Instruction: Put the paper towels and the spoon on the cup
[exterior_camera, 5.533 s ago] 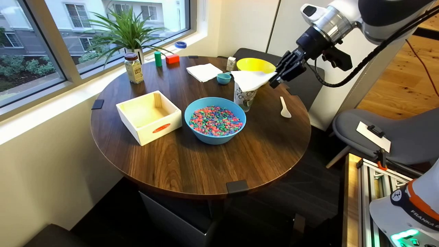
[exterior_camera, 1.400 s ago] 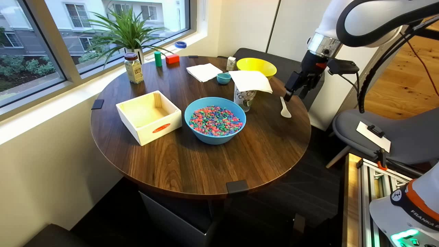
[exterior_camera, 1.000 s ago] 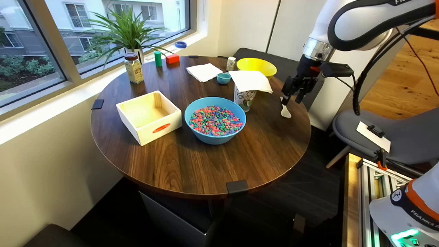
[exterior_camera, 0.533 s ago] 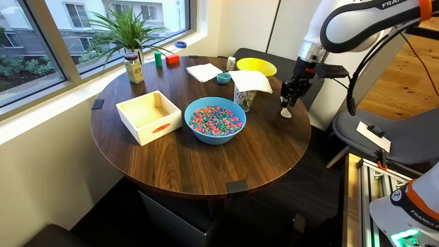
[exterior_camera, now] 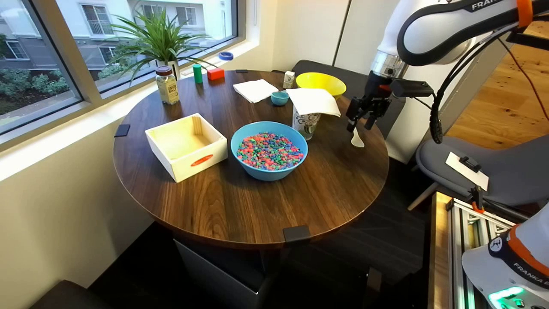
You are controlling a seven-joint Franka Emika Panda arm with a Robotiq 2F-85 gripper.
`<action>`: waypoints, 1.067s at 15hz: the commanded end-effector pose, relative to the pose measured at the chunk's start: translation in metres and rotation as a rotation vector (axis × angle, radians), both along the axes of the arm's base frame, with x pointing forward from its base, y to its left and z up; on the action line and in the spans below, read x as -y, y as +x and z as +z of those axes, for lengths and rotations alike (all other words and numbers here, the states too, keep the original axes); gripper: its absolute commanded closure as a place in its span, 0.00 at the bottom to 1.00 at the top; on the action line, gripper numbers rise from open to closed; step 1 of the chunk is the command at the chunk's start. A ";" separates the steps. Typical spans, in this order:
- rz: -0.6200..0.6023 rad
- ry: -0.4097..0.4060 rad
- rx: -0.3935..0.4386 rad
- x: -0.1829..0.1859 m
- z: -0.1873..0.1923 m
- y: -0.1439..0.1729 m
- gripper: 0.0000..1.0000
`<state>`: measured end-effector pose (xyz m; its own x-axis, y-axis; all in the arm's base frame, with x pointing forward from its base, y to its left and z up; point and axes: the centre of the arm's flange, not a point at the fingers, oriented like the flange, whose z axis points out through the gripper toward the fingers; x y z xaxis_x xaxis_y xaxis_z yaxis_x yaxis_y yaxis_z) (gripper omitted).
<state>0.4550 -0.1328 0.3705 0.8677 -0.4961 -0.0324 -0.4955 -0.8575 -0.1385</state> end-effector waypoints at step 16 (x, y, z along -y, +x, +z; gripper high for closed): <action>0.008 -0.030 0.046 0.006 0.038 -0.001 0.96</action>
